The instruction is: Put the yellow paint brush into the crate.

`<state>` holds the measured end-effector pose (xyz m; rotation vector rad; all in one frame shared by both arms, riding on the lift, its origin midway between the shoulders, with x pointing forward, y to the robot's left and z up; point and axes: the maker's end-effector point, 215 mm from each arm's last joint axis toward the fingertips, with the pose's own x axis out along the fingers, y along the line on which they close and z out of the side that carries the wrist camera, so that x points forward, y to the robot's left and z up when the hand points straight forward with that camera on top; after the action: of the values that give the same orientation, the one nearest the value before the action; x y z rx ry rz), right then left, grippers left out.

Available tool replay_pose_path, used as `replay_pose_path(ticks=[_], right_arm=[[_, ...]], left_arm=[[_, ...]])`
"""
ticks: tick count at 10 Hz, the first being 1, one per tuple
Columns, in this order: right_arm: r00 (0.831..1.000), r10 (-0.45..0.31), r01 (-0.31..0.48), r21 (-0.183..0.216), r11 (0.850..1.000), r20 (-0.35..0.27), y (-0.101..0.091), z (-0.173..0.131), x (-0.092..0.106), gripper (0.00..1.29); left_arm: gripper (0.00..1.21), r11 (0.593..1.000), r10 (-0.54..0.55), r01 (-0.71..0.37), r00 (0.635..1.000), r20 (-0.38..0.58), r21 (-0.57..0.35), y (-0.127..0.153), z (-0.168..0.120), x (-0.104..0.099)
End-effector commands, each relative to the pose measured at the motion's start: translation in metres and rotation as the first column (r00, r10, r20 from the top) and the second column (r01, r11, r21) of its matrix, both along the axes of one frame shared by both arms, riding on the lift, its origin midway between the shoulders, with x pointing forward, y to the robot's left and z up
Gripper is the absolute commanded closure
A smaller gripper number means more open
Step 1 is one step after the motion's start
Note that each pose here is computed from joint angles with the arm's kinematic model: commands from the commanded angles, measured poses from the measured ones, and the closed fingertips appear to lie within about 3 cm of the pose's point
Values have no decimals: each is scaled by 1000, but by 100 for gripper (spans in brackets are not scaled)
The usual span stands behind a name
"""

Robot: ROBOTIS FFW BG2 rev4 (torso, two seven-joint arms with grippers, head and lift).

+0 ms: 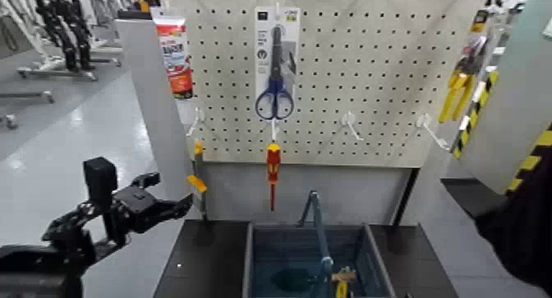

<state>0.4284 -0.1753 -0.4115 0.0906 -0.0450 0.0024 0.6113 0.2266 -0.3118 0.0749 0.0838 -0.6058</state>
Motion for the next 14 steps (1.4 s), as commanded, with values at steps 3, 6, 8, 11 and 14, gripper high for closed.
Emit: replay_pose_path(ticks=[3, 6, 8, 11, 14], right_arm=[[1000, 2, -2, 1, 1000, -3, 1, -1, 0, 12], [1000, 6, -6, 3, 1000, -2, 3, 0, 1, 12], [1000, 7, -7, 1, 1000, -2, 3, 0, 1, 12], [1000, 9, -9, 6, 1000, -1, 6, 0, 2, 13], [1000, 12, -12, 7, 1000, 0, 7, 0, 3, 13]], left_arm=[[11, 995, -96, 96, 995, -22, 31, -7, 16, 17], [11, 985, -169, 171, 984, -47, 28, -21, 18, 28], [11, 980, -198, 199, 979, -51, 22, -30, 19, 34], [11, 966, -253, 256, 964, -81, 25, -45, 13, 42], [11, 957, -282, 286, 955, -87, 38, -53, 15, 49]])
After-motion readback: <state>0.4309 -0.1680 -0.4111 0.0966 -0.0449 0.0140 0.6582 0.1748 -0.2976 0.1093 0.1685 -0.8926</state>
